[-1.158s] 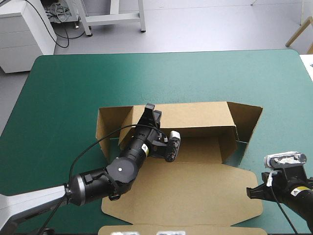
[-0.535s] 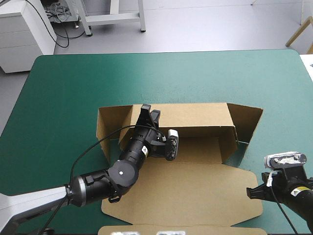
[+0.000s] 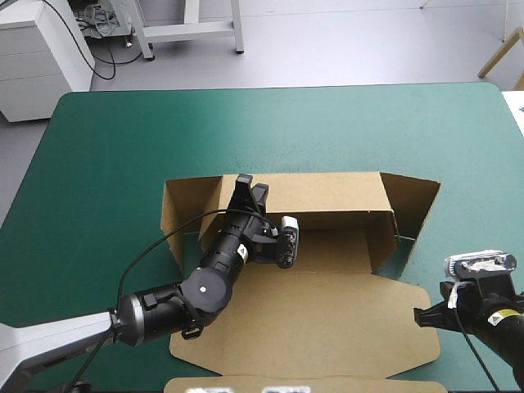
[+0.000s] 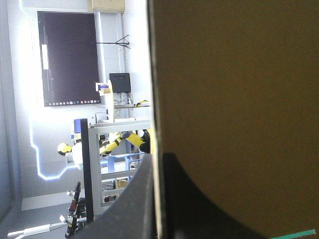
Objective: Fold the box
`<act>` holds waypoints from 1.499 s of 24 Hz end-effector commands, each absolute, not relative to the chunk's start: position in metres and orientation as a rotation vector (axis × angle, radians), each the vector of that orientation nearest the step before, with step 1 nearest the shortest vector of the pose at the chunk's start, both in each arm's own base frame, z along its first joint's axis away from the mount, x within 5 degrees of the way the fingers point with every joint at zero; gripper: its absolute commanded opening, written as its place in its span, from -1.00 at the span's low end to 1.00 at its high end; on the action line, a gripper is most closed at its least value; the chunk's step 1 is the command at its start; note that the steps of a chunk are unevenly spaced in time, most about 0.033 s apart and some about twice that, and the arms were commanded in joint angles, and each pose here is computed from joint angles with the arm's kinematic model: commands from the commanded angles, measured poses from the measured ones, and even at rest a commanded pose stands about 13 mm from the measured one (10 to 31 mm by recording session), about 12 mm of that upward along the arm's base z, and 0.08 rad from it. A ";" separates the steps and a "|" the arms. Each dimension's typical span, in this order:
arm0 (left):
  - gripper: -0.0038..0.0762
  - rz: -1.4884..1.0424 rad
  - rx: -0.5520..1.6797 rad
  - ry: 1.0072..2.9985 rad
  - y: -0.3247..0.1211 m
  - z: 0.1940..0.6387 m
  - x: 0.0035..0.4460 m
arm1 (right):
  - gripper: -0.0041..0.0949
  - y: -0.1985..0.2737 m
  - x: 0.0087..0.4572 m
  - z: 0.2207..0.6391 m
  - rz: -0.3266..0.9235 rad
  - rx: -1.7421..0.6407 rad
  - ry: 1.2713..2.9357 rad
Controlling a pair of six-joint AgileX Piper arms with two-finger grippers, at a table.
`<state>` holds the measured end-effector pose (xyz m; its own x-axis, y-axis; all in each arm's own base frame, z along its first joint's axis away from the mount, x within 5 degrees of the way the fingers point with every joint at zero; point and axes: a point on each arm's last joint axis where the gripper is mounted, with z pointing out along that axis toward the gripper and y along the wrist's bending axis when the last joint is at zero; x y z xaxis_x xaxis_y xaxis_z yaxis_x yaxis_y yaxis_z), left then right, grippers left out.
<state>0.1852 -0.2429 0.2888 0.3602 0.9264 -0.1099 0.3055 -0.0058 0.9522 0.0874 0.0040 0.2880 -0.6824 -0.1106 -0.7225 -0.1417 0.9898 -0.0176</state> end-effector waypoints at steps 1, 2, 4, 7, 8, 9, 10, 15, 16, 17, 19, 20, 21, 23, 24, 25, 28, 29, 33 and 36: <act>-0.93 0.711 1.498 1.122 -0.243 0.302 0.182 | -0.85 0.003 0.092 0.300 0.036 -0.151 2.248; -0.93 0.711 1.498 1.122 -0.243 0.302 0.182 | -0.79 0.003 0.092 0.300 0.040 -0.142 2.247; -0.93 0.711 1.498 1.122 -0.243 0.302 0.182 | -0.61 0.003 0.092 0.300 0.045 -0.131 2.248; -0.93 0.711 1.498 1.122 -0.243 0.302 0.182 | -0.25 0.003 0.092 0.300 0.058 -0.103 2.250; -0.93 0.711 1.498 1.122 -0.243 0.302 0.182 | -0.13 0.003 0.092 0.300 0.058 -0.103 2.249; -0.93 0.711 1.498 1.122 -0.243 0.302 0.182 | 0.00 0.003 0.092 0.300 0.058 -0.102 2.247; -0.93 0.711 1.498 1.122 -0.243 0.302 0.182 | 0.09 0.003 0.092 0.300 0.058 -0.102 2.247; -0.93 0.711 1.498 1.122 -0.243 0.302 0.182 | 0.42 0.004 0.092 0.300 0.086 -0.084 2.247; -0.93 0.711 1.498 1.122 -0.243 0.302 0.182 | 0.42 0.005 0.092 0.300 0.097 -0.079 2.244; -0.93 0.711 1.498 1.122 -0.243 0.302 0.182 | 0.41 0.006 0.092 0.301 0.127 -0.070 2.238; -0.93 0.711 1.498 1.122 -0.243 0.302 0.182 | 0.37 0.008 0.093 0.302 0.149 -0.062 2.231; -0.93 0.711 1.498 1.122 -0.243 0.302 0.182 | 0.36 0.008 0.093 0.302 0.150 -0.062 2.231; -0.93 0.711 1.498 1.122 -0.243 0.302 0.182 | 0.31 0.008 0.093 0.306 0.153 -0.054 2.218; -0.93 0.711 1.498 1.122 -0.243 0.302 0.182 | 0.30 0.008 0.092 0.320 0.160 -0.028 2.181; -0.93 0.711 1.498 1.122 -0.243 0.302 0.182 | 0.30 0.008 0.091 0.336 0.147 -0.033 2.136; -0.93 0.711 1.498 1.122 -0.243 0.302 0.182 | 0.30 0.008 0.091 0.348 0.134 -0.039 2.109; -0.93 0.711 1.498 1.122 -0.243 0.302 0.182 | 0.30 0.003 0.108 0.387 0.107 -0.046 2.117; -0.93 0.711 1.498 1.122 -0.243 0.302 0.182 | 0.30 0.001 0.115 0.393 0.107 -0.048 2.123; -0.93 0.711 1.498 1.122 -0.243 0.302 0.182 | 0.30 -0.004 0.149 0.413 0.121 -0.043 2.138; -0.93 0.711 1.498 1.122 -0.243 0.302 0.182 | 0.30 -0.010 0.177 0.425 0.120 -0.041 2.156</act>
